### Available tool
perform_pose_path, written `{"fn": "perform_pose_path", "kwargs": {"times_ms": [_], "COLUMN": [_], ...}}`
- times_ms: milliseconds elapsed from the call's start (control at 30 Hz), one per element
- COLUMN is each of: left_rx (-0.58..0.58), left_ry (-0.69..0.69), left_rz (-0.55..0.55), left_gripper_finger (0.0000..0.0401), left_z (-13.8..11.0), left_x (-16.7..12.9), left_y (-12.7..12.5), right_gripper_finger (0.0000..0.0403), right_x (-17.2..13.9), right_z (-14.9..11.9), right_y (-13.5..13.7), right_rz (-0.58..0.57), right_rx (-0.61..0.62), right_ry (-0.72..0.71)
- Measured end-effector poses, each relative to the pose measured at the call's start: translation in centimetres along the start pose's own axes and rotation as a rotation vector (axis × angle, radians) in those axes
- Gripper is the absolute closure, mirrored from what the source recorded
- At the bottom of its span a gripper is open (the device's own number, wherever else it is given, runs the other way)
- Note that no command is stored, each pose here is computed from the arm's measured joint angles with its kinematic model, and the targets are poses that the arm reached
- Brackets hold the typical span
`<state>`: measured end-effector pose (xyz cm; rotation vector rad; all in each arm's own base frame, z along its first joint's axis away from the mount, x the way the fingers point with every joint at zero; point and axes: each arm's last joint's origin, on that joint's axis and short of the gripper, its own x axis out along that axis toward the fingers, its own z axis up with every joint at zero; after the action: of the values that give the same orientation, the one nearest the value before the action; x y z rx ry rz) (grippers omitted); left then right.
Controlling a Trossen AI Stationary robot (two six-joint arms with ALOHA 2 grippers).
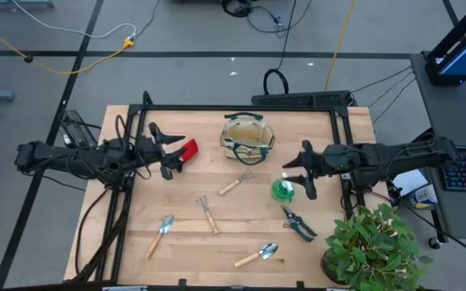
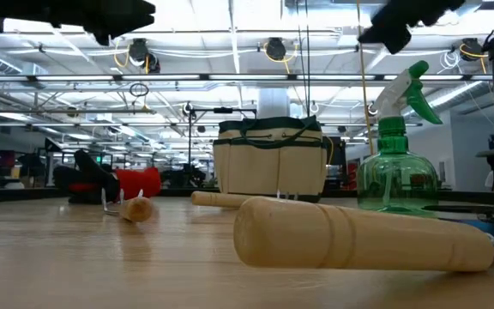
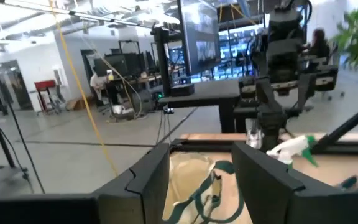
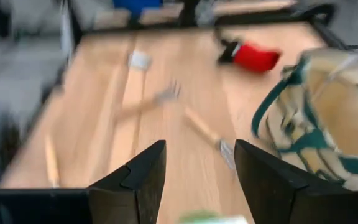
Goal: Pick & Place Garden tools in Gardening bag
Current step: Put the green spray bottle into the gardening bag
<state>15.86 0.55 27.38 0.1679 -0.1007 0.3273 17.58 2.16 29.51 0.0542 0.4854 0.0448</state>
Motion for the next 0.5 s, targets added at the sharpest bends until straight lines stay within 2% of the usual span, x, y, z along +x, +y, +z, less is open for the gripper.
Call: {"fn": "perform_pose_path", "kwargs": {"times_ms": [133,367,500], "left_rx": [0.023,0.003,-0.008], "left_ry": [0.030,0.067,0.084], "left_rz": [-0.006,-0.013,-0.015], "left_gripper_finger": [0.0219,0.0219,0.0219], "left_z": [-0.5,-1.2,-1.4], "left_x": [0.5,1.1,1.3], "left_y": [-0.3,-0.6,-0.8], "right_gripper_finger": [0.0218,0.0216,0.0216], "right_x": [-1.0,-1.7,-0.9], "right_z": [-1.1,-2.2,-2.9], "right_y": [0.0,-0.6,-0.7], "right_rz": [0.021,0.010,0.023], "right_rx": [-0.205,-0.376,-0.446], "right_ry": [0.104,0.222,0.252]}}
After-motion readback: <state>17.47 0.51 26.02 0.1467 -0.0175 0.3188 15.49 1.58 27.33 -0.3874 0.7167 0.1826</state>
